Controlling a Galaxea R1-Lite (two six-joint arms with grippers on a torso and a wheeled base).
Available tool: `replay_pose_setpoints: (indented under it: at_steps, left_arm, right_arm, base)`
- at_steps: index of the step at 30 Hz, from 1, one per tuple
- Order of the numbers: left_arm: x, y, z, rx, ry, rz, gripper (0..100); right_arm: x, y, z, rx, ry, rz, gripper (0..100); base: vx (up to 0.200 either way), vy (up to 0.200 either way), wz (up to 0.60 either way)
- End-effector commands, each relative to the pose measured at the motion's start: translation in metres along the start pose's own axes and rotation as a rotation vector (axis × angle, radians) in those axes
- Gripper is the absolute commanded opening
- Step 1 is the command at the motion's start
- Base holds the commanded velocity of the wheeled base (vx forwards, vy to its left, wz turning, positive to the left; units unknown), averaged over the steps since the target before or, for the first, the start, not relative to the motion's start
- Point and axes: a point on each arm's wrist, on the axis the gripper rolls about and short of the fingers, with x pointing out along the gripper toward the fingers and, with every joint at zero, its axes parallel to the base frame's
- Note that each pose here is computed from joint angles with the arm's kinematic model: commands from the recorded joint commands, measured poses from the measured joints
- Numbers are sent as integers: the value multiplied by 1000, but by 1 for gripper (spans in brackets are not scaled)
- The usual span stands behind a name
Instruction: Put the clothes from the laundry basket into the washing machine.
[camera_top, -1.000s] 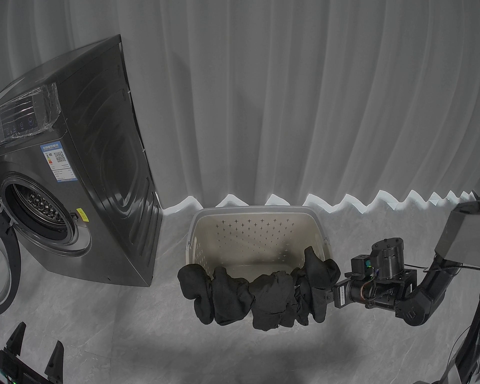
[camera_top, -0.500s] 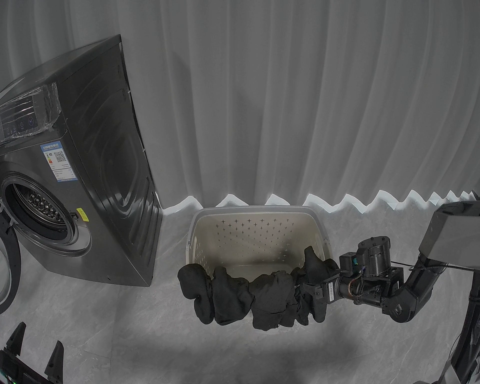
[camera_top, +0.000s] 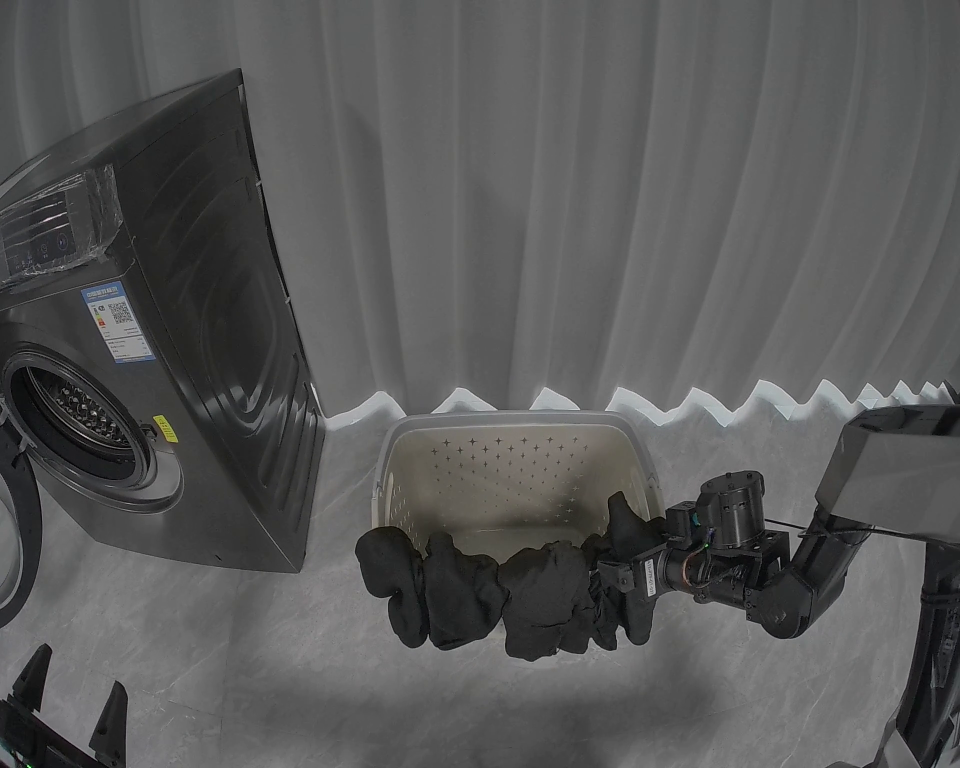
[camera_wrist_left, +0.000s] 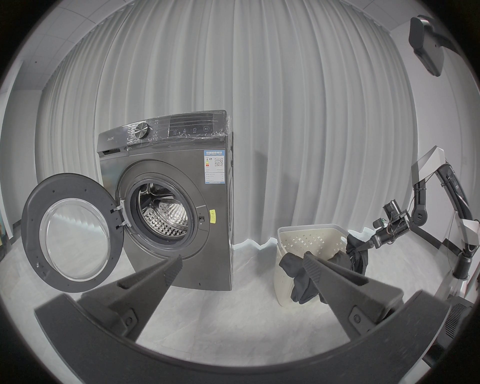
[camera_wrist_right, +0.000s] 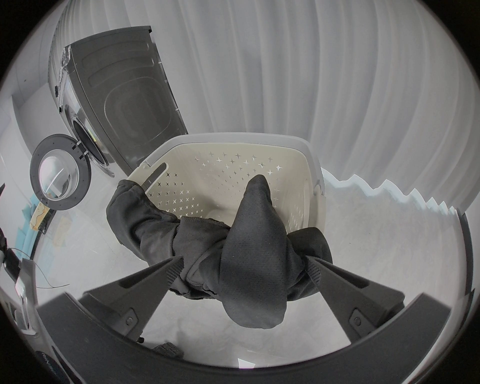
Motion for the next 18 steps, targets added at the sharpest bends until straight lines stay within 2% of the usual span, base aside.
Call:
replay_pose_setpoints:
  at_steps: [1, 5, 6, 18]
  left_arm:
    - [0, 0, -5, -1, -2, 0, 100]
    - [0, 0, -5, -1, -2, 0, 100]
    - [0, 0, -5, -1, -2, 0, 100]
    - [0, 0, -5, -1, -2, 0, 100]
  right_arm:
    - [5, -1, -1, -1, 4, -2, 100]
    - [6, 0, -2, -4, 4, 0, 100]
    - [8, 1, -1, -5, 2, 0, 0]
    - [10, 0, 4, -4, -18, -1, 0]
  base:
    - [0, 0, 0]
    - [0, 0, 0]
    - [0, 0, 0]
    - [0, 0, 0]
